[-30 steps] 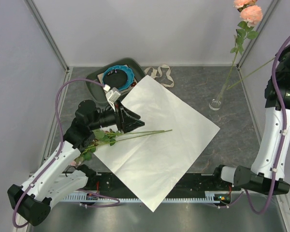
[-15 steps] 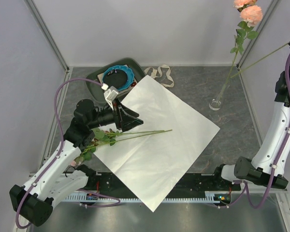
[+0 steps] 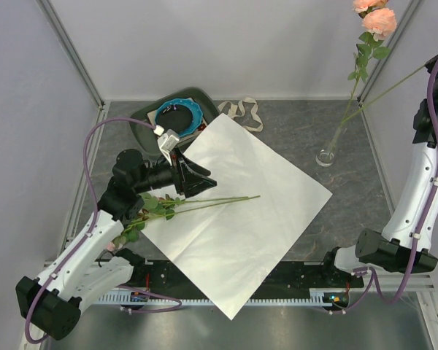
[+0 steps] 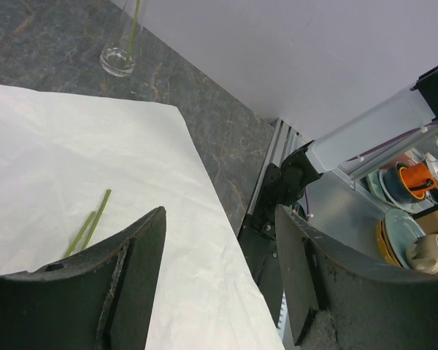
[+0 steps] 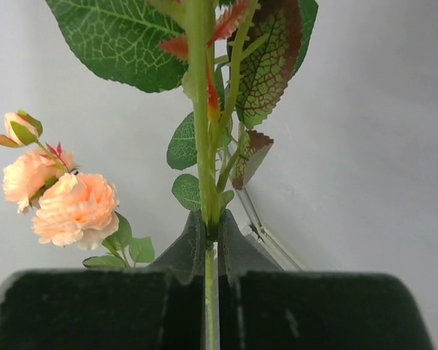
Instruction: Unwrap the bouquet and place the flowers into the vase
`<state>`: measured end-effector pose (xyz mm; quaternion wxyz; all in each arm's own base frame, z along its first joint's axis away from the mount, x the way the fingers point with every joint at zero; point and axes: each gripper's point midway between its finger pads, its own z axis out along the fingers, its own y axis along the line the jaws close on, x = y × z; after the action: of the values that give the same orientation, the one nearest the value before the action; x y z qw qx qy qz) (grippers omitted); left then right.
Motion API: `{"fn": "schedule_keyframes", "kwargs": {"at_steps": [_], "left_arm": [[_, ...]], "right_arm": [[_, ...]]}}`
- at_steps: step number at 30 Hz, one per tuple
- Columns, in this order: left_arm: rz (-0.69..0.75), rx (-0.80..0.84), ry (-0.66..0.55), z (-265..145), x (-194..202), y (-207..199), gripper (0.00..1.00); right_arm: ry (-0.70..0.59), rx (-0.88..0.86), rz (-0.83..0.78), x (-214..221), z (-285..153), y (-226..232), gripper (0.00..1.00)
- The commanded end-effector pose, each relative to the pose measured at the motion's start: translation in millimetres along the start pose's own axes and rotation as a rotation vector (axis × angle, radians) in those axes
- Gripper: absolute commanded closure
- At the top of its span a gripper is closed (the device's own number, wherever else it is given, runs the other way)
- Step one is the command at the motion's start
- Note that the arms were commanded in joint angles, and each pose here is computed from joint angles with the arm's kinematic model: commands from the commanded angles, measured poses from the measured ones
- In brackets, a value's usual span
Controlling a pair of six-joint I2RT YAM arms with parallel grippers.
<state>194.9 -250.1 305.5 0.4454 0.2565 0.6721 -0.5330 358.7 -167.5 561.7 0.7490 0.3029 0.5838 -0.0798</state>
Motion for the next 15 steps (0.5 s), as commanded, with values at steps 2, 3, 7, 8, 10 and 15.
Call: {"fn": "schedule_keyframes", "kwargs": {"at_steps": [2, 3, 7, 8, 10, 15], "left_arm": [[0.002, 0.037, -0.010, 0.4, -3.6, -5.0, 0.32], [0.002, 0.037, -0.010, 0.4, -3.3, -4.7, 0.32], [0.001, 0.037, -0.009, 0.7, -3.0, -4.4, 0.32], [0.001, 0.037, -0.009, 0.4, -3.0, -4.6, 0.32], [0.000, 0.036, -0.007, 0.6, -2.5, -4.1, 0.32], [0.004, 0.035, -0.006, 0.4, -3.2, -4.5, 0.32]], "right_arm": [[-0.017, -0.037, 0.003, -0.4, 3.1, 5.0, 1.00], [-0.014, -0.041, 0.003, 1.4, 3.6, 5.3, 1.00], [-0.003, -0.051, 0.000, 8.6, 8.6, 6.3, 1.00], [0.006, -0.053, 0.001, 12.8, 10.6, 6.2, 1.00], [0.006, -0.058, 0.002, 14.2, 11.7, 6.8, 1.00], [-0.008, -0.052, -0.007, 9.3, 11.0, 6.0, 1.00]]}}
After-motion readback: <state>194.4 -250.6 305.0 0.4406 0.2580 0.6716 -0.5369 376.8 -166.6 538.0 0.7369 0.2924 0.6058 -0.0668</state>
